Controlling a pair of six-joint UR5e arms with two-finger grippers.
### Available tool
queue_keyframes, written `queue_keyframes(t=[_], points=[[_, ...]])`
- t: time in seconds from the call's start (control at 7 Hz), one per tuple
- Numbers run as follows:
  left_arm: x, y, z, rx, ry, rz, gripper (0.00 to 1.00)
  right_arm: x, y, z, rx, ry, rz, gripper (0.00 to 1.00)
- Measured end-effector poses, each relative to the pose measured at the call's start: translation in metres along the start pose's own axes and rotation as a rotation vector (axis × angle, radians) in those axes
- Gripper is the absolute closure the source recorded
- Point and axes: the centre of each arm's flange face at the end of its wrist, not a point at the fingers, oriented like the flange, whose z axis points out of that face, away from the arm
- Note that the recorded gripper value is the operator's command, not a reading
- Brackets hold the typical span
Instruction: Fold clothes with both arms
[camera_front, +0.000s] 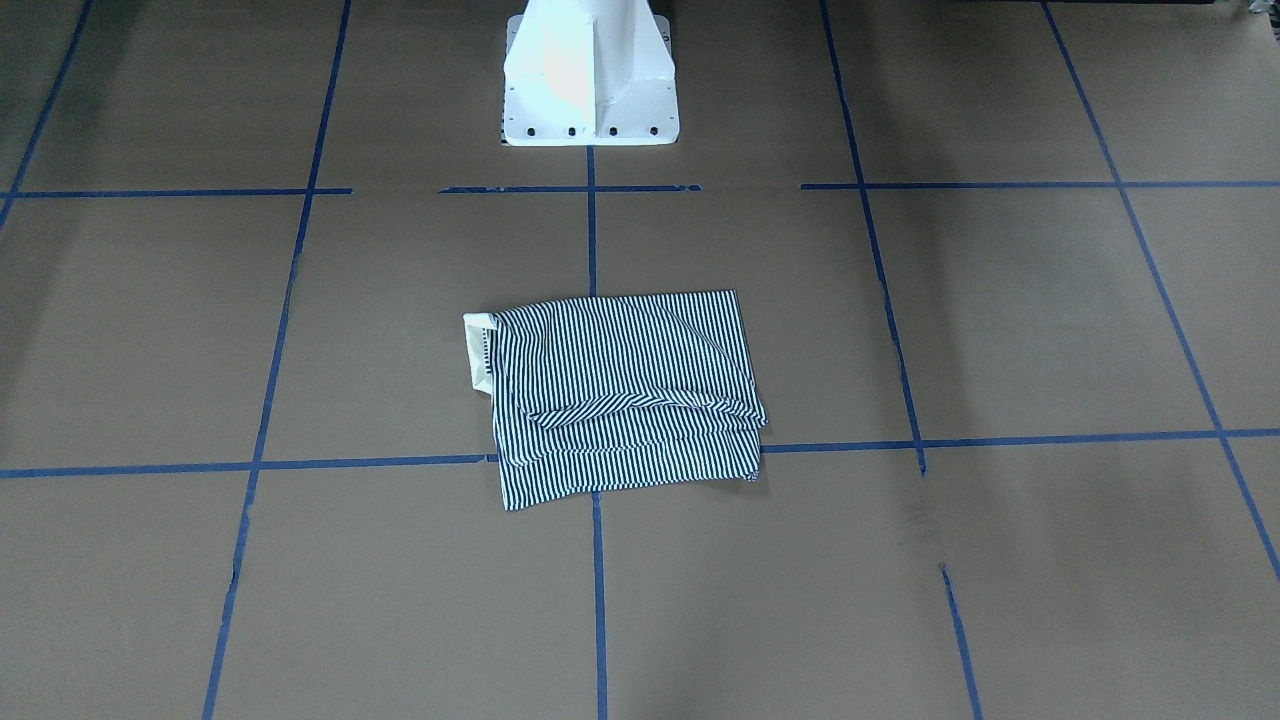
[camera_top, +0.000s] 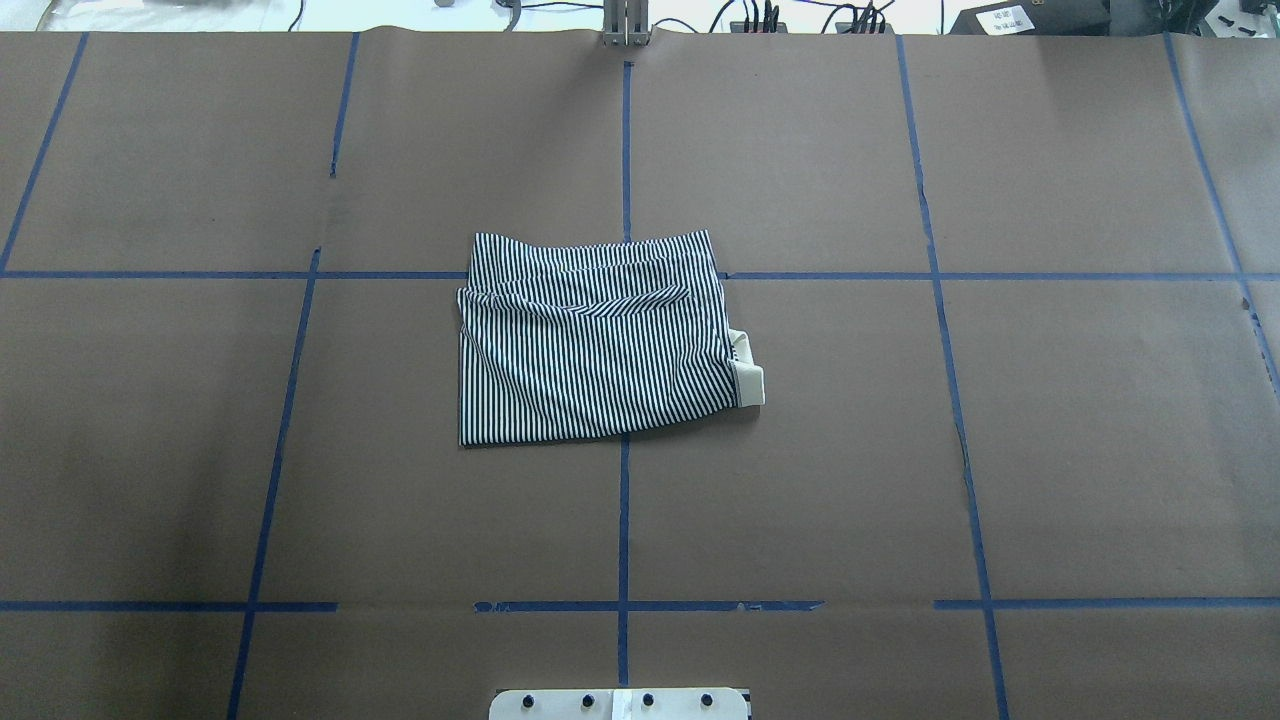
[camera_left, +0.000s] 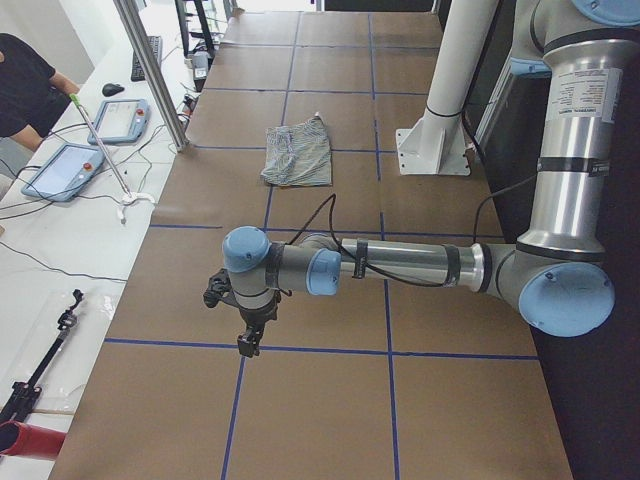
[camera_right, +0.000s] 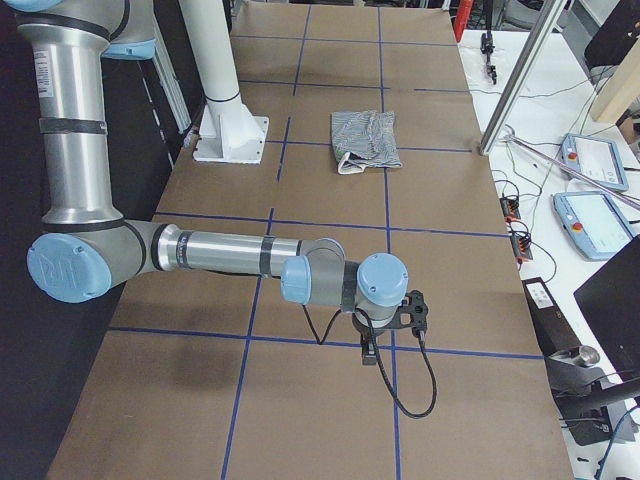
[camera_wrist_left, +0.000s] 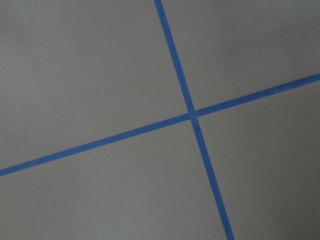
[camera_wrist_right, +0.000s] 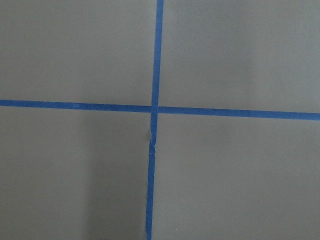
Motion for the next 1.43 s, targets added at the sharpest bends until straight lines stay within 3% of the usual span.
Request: queue_keyframes(t=[0.43,0.86,1.43], points=[[0.0,-0.001,0.0,-0.001,0.003,-0.014,0.0,-0.019,-0.008,0.011,0.018,0.006,0.05,0.0],[0.001,-0.001,0.0,0.001,0.006,-0.157,0.0,-0.02,-0.009,0.013,0.018,0.012,0.064,0.0],[0.002,-0.003,-0.002,0.005,0.006,-0.181,0.0,-0.021,-0.008,0.013,0.019,0.011,0.063,0.0]])
